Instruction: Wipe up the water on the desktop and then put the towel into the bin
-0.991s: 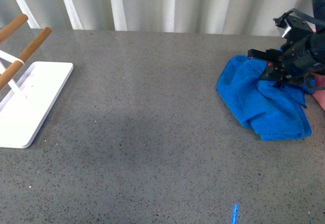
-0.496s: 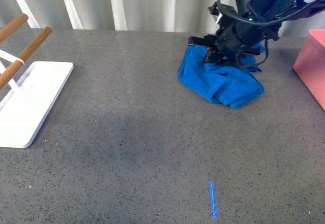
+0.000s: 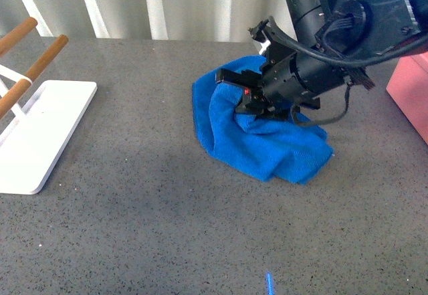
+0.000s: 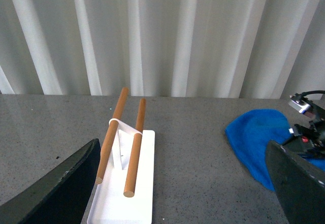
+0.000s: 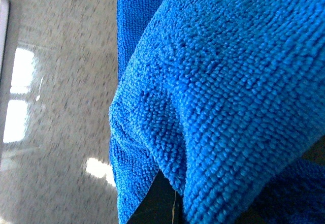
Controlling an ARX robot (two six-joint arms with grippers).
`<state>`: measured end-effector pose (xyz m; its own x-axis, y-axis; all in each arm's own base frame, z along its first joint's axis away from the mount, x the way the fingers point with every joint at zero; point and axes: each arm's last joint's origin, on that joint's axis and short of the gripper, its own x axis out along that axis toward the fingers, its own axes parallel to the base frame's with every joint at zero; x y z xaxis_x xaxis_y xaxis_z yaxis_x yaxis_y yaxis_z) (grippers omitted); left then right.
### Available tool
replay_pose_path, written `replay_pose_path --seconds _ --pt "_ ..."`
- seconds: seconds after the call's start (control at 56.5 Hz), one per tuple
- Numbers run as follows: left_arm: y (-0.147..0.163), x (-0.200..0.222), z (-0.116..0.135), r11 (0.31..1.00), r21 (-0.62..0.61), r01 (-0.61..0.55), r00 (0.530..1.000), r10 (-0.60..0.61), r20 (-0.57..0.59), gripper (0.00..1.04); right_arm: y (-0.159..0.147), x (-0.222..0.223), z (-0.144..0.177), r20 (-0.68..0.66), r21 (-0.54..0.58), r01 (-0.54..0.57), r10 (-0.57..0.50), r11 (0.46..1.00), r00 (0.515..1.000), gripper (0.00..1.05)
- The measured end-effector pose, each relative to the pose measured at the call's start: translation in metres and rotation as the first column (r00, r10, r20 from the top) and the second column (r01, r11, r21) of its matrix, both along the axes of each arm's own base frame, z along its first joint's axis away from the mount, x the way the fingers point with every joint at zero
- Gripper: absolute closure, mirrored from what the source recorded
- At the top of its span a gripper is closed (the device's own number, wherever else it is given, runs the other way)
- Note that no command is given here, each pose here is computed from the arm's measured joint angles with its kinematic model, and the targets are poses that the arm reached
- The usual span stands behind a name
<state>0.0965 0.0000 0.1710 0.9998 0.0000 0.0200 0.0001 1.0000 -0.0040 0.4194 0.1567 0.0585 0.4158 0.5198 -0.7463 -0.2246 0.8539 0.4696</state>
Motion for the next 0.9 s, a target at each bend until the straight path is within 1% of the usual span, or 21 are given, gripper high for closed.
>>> replay_pose_path --seconds 0.142,0.248,0.407,0.584,0.726,0.903 --pt "0.000 0.000 0.000 1.000 0.000 0.000 1.000 0.000 0.000 0.07 -0.014 -0.036 0.006 -0.032 -0.015 -0.003 0.002 1.000 0.999 1.01" --pt "0.000 0.000 0.000 1.000 0.000 0.000 1.000 0.000 0.000 0.07 -0.033 -0.062 0.015 -0.043 -0.015 -0.003 0.002 1.000 0.999 1.01" --pt "0.000 0.000 0.000 1.000 0.000 0.000 1.000 0.000 0.000 0.07 -0.062 -0.082 0.031 -0.022 -0.028 0.023 -0.024 0.999 0.999 1.01" --pt "0.000 0.000 0.000 1.000 0.000 0.000 1.000 0.000 0.000 0.07 -0.086 -0.087 0.049 0.026 -0.057 0.045 -0.044 0.997 0.999 1.01" --pt "0.000 0.000 0.000 1.000 0.000 0.000 1.000 0.000 0.000 0.07 -0.109 -0.082 0.061 0.074 -0.111 0.083 -0.075 0.990 0.994 1.01" --pt "0.000 0.000 0.000 1.000 0.000 0.000 1.000 0.000 0.000 0.07 -0.117 -0.064 0.081 0.147 -0.163 0.113 -0.089 0.980 0.985 1.01"
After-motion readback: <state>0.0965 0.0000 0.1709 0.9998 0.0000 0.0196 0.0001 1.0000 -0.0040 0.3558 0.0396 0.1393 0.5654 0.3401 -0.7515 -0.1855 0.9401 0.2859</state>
